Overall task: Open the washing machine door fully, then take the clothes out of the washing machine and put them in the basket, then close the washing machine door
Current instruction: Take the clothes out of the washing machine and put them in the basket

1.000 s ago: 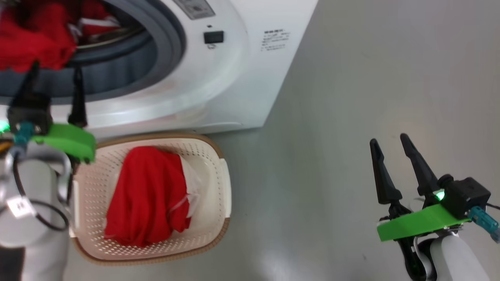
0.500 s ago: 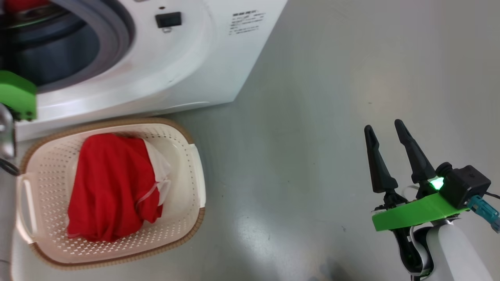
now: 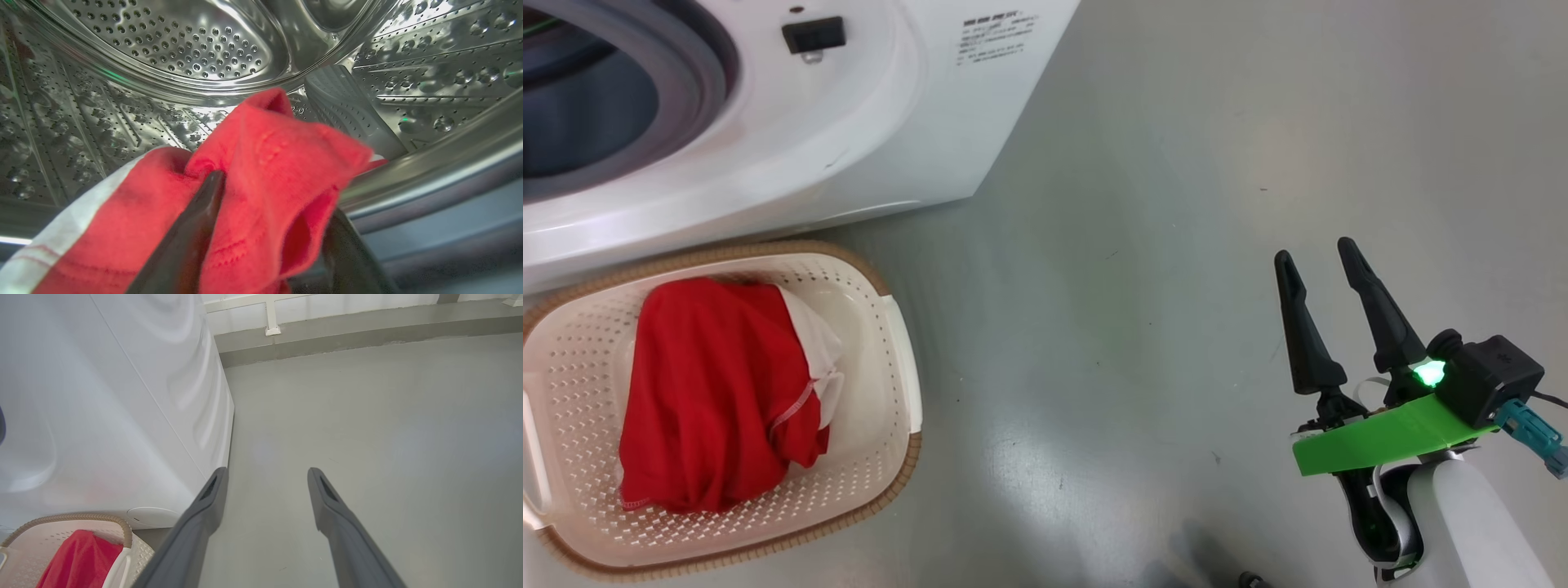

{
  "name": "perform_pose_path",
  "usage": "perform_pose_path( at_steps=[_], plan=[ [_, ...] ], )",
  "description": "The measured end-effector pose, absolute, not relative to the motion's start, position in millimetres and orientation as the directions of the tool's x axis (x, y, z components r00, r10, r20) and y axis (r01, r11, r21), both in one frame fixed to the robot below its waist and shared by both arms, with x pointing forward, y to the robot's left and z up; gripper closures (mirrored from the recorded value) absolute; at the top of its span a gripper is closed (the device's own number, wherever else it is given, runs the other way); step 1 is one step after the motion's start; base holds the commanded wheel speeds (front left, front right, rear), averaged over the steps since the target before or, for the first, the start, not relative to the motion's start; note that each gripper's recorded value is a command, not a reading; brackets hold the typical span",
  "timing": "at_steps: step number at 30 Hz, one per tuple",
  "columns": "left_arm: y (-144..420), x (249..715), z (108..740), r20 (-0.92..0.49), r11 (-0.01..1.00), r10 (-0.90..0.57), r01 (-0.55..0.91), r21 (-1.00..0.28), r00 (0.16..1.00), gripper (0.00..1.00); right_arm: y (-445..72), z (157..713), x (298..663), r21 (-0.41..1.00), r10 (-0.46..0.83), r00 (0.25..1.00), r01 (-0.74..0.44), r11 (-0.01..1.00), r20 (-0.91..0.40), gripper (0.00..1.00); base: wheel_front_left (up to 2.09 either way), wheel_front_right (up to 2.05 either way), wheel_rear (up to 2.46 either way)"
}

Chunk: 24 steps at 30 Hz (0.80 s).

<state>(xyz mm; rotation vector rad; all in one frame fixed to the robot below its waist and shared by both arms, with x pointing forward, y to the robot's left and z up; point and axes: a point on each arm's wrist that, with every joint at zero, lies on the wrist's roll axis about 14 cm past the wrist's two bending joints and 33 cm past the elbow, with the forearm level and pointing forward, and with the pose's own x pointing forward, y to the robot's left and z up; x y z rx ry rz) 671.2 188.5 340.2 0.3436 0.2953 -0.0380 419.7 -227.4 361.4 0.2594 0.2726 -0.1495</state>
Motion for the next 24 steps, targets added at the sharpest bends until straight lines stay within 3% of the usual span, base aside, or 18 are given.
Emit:
perform_pose_path(
  at_steps=[2,11,24],
  plan=[
    [189,672,340,-0.297,0.943,0.016,0.084,0.321,0.955,1.0,-228,362,420,0.233,-0.112,0.952,0.182,0.955,-0.284,0.0,0.0,0.0,0.0],
    [192,671,354,-0.271,0.956,0.03,0.052,0.288,0.962,1.0,-226,367,423,0.243,-0.107,0.958,0.174,0.954,-0.266,0.0,0.0,0.0,0.0],
    [180,636,410,-0.1,0.998,0.023,-0.018,0.054,0.995,1.0,-219,390,424,0.255,-0.088,0.974,0.141,0.957,-0.208,0.0,0.0,0.0,0.0]
  ],
)
